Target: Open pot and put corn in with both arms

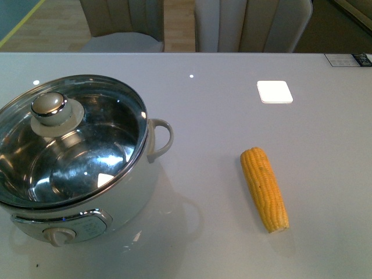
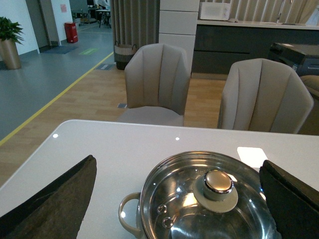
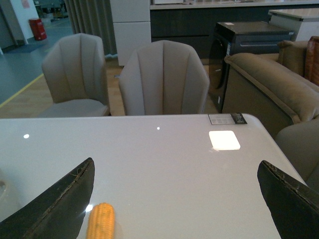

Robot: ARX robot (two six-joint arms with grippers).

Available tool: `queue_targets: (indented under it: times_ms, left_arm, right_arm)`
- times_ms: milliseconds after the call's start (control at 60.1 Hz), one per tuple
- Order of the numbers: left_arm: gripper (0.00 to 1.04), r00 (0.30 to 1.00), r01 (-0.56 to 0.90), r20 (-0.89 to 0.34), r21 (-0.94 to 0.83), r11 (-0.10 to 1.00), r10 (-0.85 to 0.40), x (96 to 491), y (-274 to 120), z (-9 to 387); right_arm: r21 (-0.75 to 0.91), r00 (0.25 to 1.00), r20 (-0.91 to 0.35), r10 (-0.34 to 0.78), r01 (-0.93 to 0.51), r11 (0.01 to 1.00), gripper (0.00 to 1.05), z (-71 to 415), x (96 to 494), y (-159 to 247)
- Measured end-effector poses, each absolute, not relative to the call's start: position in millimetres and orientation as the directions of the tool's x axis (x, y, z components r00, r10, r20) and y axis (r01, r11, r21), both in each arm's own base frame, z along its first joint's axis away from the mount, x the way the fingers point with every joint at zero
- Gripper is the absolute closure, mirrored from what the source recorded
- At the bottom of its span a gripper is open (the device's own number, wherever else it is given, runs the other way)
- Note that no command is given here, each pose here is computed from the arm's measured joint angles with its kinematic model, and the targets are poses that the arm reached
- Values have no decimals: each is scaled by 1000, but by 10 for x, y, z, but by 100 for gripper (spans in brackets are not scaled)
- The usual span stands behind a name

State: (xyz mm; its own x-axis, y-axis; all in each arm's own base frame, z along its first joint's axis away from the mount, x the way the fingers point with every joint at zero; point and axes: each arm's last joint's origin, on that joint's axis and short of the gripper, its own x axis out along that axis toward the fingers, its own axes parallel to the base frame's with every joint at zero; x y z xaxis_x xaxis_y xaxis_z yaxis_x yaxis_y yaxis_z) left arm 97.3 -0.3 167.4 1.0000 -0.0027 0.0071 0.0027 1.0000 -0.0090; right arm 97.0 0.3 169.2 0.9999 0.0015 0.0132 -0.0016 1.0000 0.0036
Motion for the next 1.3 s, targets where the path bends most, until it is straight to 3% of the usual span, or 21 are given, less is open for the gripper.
queue_targets:
  times_ms: [999,1049,1099,1132,1299]
  left_arm:
    - [7,1000,3,7,-9,1000,-3,973,-3,1674]
    - [7,989,-83,-128,-31,996,78,975,-7,1664]
    - [7,925,-180,-342,-12,984,165,990,-32,1657]
    - [7,900,-189,-400,-1,982,173,1004,-52,1634]
    - [7,908,-166,-396,-40,985,137,1132,-105,1754]
  right_arm:
    - [4,1000,13,2,-2,1000,9,1692,970,3]
    - [4,1000,13,2,-2,1000,9,1692,970,3]
    - [4,1000,14,1,-1,1000,9,1693,969,3]
    - [4,1000,14,1,-1,1000,9,1693,969,3]
    - [4,1000,14,1,-1,1000,9,1693,969,3]
